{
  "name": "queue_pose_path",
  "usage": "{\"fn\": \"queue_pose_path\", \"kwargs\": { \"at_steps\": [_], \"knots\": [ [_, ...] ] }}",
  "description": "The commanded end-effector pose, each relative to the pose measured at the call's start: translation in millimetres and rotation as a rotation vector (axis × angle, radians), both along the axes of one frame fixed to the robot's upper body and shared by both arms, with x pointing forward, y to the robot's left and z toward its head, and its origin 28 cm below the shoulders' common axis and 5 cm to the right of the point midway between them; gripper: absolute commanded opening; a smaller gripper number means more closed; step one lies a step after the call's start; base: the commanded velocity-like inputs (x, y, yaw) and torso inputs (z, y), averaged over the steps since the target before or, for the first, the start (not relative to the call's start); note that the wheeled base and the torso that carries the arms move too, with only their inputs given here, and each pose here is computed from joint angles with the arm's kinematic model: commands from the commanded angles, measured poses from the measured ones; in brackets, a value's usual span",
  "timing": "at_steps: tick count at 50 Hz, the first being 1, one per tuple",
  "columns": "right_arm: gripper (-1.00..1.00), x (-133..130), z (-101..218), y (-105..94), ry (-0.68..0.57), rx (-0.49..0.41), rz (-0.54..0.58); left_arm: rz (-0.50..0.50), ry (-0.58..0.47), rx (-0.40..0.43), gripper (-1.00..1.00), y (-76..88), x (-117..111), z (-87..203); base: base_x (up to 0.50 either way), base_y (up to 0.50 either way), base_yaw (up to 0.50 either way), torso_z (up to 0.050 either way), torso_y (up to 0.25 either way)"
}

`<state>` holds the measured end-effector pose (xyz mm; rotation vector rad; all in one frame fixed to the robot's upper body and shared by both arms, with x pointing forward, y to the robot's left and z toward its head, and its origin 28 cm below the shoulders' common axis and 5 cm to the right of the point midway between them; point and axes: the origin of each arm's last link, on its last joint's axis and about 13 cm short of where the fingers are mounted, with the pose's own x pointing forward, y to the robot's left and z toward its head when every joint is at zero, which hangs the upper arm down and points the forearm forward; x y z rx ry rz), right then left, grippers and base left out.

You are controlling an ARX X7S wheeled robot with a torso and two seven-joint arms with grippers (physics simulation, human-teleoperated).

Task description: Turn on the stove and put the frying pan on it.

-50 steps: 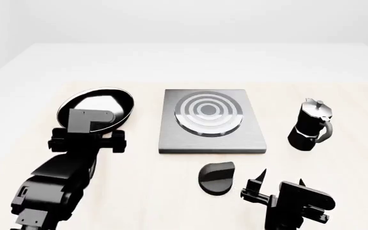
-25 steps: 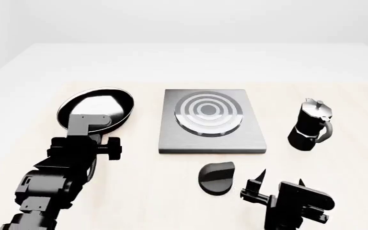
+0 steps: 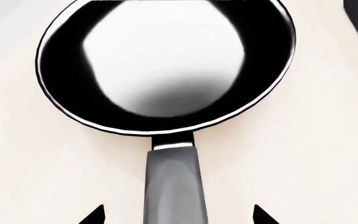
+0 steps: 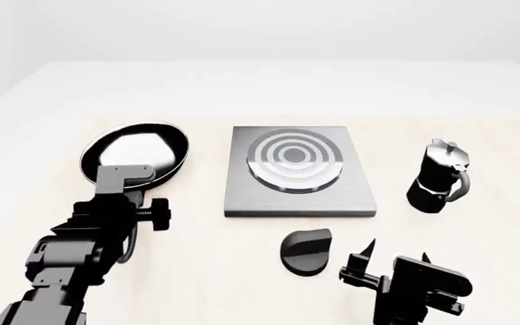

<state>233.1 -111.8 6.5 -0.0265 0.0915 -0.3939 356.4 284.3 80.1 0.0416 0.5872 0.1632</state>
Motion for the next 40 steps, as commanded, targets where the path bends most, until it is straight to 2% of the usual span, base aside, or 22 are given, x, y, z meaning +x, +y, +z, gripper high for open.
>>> {"fn": "queue_pose_path", "kwargs": {
  "at_steps": [1,7,40],
  "knots": [
    [1.0,0.0,0.0,0.6,0.001,-0.002,0.002,0.03,0.051,-0.024,1.0,1.1,1.1,-5.1,0.0,0.0,0.0,0.0,0.0],
    [1.0,0.1,0.2,0.8,0.0,-0.003,0.003,0.044,0.074,-0.041,1.0,1.2,0.7,-7.1,0.0,0.0,0.0,0.0,0.0],
    [1.0,0.3,-1.2,-0.3,-0.001,0.001,0.003,0.046,0.142,-0.01,1.0,1.4,-2.1,-23.4,0.0,0.0,0.0,0.0,0.0]
  ]
}}
